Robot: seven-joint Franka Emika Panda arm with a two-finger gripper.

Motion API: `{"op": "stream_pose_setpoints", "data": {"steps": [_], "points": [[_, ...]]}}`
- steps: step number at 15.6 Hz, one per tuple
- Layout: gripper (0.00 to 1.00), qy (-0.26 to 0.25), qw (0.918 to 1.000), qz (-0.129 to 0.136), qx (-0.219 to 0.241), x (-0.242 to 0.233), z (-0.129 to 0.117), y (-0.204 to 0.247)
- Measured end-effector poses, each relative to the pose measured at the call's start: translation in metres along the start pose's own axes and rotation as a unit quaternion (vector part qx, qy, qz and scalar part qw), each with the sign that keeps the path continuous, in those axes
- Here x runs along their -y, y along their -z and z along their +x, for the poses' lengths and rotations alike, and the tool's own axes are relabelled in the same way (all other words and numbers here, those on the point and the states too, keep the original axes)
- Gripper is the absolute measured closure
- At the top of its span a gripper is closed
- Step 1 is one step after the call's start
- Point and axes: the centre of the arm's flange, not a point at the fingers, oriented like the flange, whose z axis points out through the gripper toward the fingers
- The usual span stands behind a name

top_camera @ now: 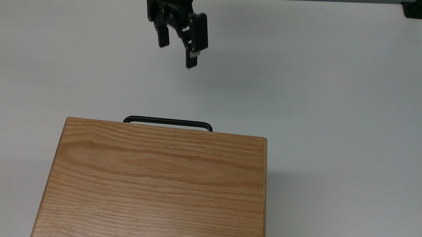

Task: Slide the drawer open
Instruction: 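Lower the gripper onto the upper drawer's black handle and close it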

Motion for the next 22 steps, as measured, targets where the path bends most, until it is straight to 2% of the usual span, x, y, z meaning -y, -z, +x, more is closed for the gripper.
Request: {"op": "stream_pose_setpoints", "data": {"steps": [1,2,5,8,12,19,21,22], "points": [[0.05,-0.030,0.9994,0.016,-0.006,0.004,0.004,-0.004],[0.13,-0.057,0.9979,0.030,-0.010,0.007,0.009,-0.010],[0.49,-0.115,0.9913,0.063,-0.016,0.010,0.026,-0.029],[0.79,-0.141,0.9864,0.081,-0.024,0.014,0.042,-0.049],[0.81,-0.171,0.9799,0.097,-0.035,0.017,0.061,-0.072],[0.77,-0.178,0.9788,0.097,-0.034,0.017,0.062,-0.080],[0.61,-0.178,0.9784,0.098,-0.035,0.016,0.062,-0.089],[0.59,-0.178,0.9784,0.098,-0.035,0.016,0.062,-0.093]]}}
